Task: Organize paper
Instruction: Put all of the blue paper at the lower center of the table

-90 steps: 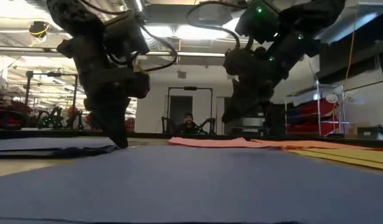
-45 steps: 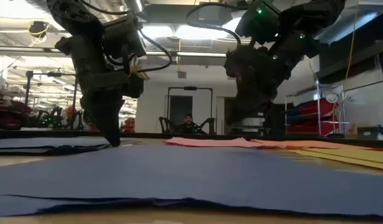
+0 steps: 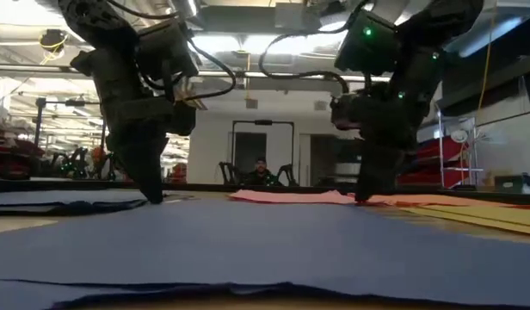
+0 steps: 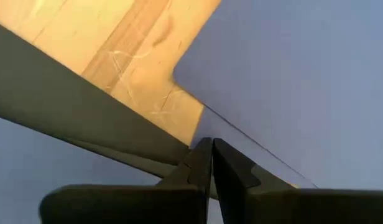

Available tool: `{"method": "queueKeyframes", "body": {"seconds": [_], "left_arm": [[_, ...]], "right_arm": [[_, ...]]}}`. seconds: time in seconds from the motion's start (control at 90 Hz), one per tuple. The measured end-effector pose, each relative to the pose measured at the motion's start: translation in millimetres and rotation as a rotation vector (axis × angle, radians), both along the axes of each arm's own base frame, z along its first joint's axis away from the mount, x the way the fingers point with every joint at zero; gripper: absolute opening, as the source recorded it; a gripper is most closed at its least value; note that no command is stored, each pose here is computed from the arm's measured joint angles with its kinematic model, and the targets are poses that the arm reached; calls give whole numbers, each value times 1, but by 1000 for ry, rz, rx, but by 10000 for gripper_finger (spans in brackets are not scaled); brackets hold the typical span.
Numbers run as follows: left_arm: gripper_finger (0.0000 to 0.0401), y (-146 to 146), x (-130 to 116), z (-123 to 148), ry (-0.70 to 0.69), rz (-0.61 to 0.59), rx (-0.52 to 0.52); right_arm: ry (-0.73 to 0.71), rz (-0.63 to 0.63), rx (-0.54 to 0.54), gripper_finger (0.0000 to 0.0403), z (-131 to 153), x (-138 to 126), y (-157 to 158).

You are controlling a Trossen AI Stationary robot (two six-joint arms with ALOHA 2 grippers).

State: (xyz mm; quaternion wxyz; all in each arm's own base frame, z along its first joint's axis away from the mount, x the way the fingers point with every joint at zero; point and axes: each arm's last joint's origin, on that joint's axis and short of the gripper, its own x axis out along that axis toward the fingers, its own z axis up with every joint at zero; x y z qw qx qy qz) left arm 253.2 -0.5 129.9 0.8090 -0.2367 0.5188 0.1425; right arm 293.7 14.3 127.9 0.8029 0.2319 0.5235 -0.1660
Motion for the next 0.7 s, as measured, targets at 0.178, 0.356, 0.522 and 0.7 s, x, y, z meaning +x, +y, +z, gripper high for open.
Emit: {"method": "queueKeyframes", "body": {"seconds": [0.178,0.356,0.522,0.7], "left_arm": [[0,1,1,0,-10,1,3],[0,1,1,0,-12,-5,11],[0,1,1,0,-14,-4,13],[0,1,1,0,-14,-1,18]], "right_arm": [[15,6,13,0,-9,3,0],[-22,-4,20,0,-9,7,-4],[-43,-10,25,0,-8,9,-9],[-56,3,6,0,-8,10,-9]]}}
